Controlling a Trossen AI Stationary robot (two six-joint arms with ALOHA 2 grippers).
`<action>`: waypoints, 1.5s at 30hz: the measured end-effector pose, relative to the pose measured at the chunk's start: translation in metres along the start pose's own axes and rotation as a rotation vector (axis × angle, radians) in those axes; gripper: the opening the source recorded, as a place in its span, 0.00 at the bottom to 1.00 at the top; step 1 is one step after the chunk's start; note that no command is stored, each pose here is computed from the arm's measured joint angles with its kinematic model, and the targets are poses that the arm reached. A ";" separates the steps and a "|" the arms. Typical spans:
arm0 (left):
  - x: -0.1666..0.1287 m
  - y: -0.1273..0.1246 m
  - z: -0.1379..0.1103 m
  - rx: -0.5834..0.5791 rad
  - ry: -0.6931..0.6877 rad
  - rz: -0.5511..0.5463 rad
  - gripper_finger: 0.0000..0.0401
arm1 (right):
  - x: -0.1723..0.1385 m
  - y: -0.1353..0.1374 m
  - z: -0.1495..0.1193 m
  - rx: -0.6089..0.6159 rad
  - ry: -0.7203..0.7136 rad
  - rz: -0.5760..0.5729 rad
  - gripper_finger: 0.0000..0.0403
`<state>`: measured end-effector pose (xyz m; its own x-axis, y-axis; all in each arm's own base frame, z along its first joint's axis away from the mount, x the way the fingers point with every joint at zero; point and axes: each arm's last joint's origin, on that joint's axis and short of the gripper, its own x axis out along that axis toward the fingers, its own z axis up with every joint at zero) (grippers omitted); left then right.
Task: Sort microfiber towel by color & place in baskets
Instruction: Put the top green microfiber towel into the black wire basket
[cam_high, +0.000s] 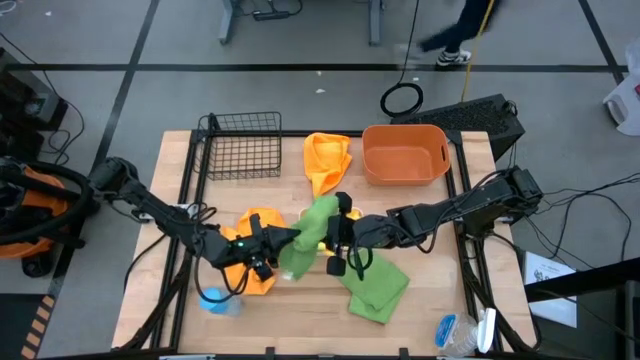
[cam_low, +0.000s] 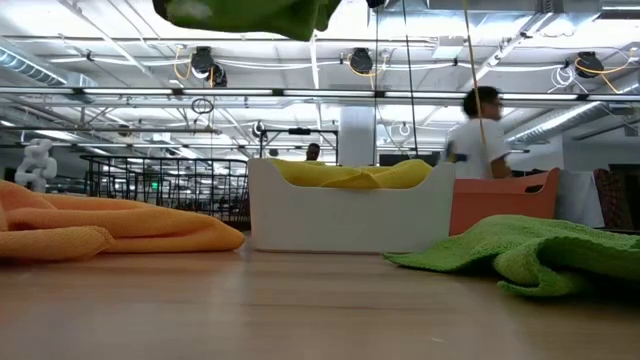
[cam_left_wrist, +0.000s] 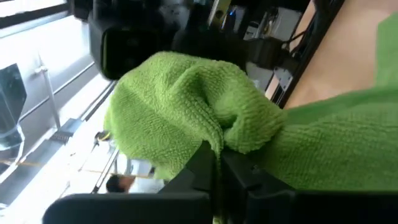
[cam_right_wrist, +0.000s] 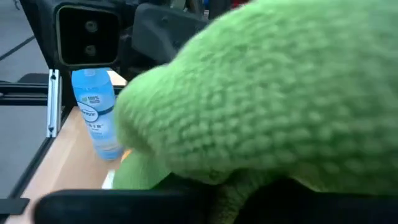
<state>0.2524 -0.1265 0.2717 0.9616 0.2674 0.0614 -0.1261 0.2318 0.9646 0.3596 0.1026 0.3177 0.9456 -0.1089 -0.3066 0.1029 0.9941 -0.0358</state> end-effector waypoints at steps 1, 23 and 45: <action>0.000 0.001 -0.001 -0.003 0.015 0.007 0.03 | 0.000 0.000 0.000 0.011 0.004 0.001 0.14; -0.016 0.102 -0.154 -0.049 0.647 0.173 0.00 | -0.007 -0.005 -0.032 0.141 0.281 -0.162 0.70; -0.011 0.087 -0.280 0.076 1.021 -0.132 0.10 | -0.012 0.007 -0.032 0.113 0.274 -0.126 0.63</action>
<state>0.1621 0.1529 0.2828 0.2975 0.9188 -0.2593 0.0157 0.2669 0.9636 0.3396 0.1110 0.2909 0.8067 -0.2121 -0.5515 0.2617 0.9651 0.0117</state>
